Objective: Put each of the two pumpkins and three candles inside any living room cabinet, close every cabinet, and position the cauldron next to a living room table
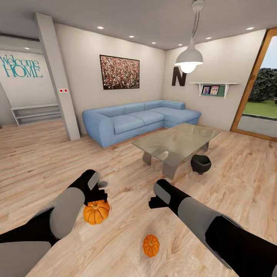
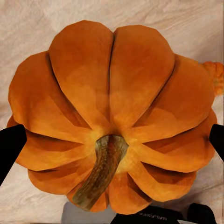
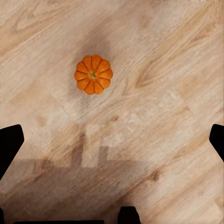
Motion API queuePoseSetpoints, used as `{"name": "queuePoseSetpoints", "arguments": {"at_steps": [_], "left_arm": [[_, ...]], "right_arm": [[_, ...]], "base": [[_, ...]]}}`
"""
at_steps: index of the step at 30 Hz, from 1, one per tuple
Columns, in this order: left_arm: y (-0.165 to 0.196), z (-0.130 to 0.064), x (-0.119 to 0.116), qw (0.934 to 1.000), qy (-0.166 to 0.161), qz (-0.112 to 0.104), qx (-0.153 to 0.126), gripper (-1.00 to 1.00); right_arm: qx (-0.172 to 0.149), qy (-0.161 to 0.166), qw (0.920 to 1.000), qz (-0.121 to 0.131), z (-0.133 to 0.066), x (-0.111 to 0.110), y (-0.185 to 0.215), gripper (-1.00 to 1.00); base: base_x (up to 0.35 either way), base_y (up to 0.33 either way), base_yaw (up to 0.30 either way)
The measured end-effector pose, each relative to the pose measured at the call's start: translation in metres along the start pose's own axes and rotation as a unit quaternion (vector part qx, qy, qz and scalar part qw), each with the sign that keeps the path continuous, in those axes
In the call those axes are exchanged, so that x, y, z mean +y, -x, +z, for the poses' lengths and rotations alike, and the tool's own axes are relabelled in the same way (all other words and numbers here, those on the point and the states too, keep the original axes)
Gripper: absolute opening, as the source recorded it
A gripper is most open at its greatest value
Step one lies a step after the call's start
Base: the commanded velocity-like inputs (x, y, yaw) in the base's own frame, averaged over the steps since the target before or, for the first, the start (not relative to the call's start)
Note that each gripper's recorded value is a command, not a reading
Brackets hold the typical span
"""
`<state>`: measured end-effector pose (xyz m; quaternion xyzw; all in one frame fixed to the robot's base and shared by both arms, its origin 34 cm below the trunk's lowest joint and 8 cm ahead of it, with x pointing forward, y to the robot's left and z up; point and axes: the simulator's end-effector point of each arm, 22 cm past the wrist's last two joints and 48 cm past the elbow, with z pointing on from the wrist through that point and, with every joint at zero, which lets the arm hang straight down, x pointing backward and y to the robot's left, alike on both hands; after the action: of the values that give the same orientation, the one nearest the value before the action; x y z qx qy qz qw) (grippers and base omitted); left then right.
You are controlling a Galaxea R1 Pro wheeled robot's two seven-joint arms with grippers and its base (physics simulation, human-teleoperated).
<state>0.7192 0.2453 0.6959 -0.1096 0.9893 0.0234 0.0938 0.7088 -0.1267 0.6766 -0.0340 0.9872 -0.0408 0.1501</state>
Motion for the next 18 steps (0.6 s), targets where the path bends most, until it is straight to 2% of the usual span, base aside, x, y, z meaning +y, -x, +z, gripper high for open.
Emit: {"name": "queuePoseSetpoints", "arguments": {"at_steps": [1, 2, 3, 5, 7, 12, 15, 18], "left_arm": [[0.003, 0.0, 0.018, 0.9998, 0.021, -0.001, -0.002, -1.0], [0.006, 0.001, 0.038, 0.9986, 0.053, 0.006, -0.005, -1.0], [0.007, 0.002, 0.047, 0.9975, 0.069, 0.012, -0.007, -1.0], [0.005, 0.007, 0.046, 0.9983, 0.057, -0.005, -0.006, -1.0], [0.006, 0.01, 0.053, 0.9976, 0.069, -0.002, -0.008, -1.0], [0.0, 0.02, 0.039, 0.9982, 0.06, 0.002, -0.009, -1.0], [-0.004, 0.025, 0.027, 0.9987, 0.051, 0.003, -0.007, -1.0], [-0.007, 0.031, 0.026, 0.9985, 0.053, 0.008, -0.007, -1.0]], "right_arm": [[-0.001, 0.0, 1.0, 0.0, 0.0, 0.001, 0.0, 1.0], [-0.002, 0.001, 1.0, 0.0, 0.001, 0.001, 0.0, 1.0], [-0.002, 0.001, 1.0, 0.0, 0.003, 0.002, 0.0, 1.0], [-0.006, 0.001, 1.0, 0.002, 0.006, 0.002, 0.0, 1.0], [-0.02, 0.001, 0.9997, 0.012, 0.01, 0.002, 0.004, 1.0], [-0.054, 0.001, 0.9978, 0.037, 0.018, 0.0, 0.015, 1.0], [-0.058, -0.001, 0.9974, 0.044, 0.026, -0.003, 0.014, 1.0], [-0.046, -0.009, 0.9977, 0.049, 0.038, -0.01, 0.003, 1.0]], "base": [[0.0, 0.0, 0.0], [0.0, 0.0, 0.0], [0.0, 0.0, 0.0], [0.0, 0.0, 0.0], [0.0, 0.0, 0.0], [0.0, 0.0, 0.0], [0.0, 0.0, 0.0], [0.0, 0.0, 0.0]]}}
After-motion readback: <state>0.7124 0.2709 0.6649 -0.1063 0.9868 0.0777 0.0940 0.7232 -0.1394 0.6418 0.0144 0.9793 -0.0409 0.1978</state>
